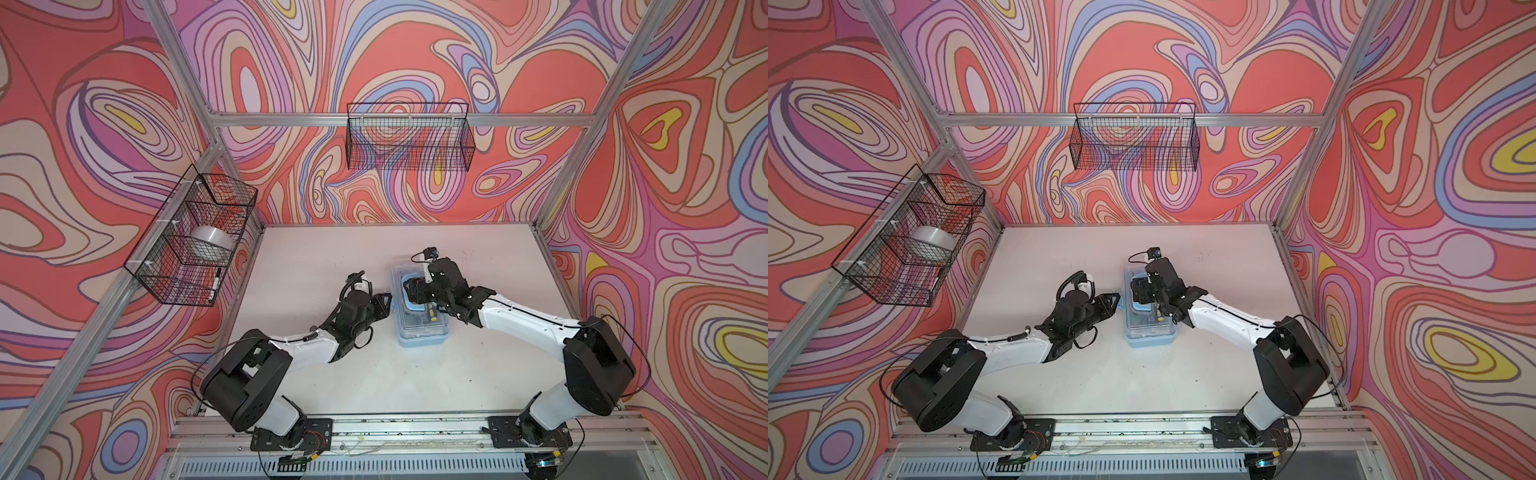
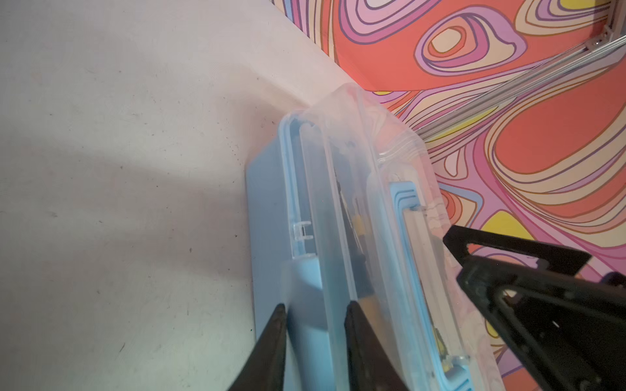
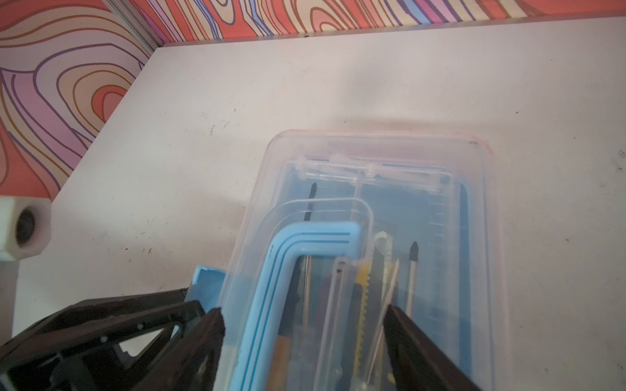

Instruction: Pack the tool kit

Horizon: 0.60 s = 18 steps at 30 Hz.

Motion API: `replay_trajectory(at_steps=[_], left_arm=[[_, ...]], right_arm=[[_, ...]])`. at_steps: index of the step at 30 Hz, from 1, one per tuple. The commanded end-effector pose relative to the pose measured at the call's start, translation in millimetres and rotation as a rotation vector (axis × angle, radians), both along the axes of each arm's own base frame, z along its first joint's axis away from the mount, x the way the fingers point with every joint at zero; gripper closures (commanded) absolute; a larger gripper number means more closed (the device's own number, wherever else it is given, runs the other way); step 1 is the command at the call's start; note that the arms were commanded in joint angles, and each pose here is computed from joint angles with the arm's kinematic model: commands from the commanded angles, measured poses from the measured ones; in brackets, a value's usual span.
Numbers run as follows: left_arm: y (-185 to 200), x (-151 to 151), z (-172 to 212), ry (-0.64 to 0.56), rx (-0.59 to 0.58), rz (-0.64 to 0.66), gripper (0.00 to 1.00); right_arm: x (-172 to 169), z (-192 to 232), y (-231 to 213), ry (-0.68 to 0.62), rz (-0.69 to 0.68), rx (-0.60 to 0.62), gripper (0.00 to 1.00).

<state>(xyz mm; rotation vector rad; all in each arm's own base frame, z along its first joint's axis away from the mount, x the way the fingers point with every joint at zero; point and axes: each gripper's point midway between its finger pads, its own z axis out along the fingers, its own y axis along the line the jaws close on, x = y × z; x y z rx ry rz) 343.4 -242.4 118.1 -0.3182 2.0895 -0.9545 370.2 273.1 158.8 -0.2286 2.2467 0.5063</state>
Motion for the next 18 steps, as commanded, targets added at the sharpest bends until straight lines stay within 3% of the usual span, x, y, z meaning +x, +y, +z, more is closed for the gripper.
replay_trajectory(at_steps=[1,18], left_arm=[[-4.4,1.3,6.6,0.0,-0.019,-0.012,0.68],[-5.2,-0.1,12.3,-0.009,-0.041,-0.016,0.61]], right_arm=[[-24.3,-45.4,-20.2,0.156,-0.017,-0.096,0.22],[-25.6,-46.5,-20.5,0.156,-0.014,-0.093,0.22]])
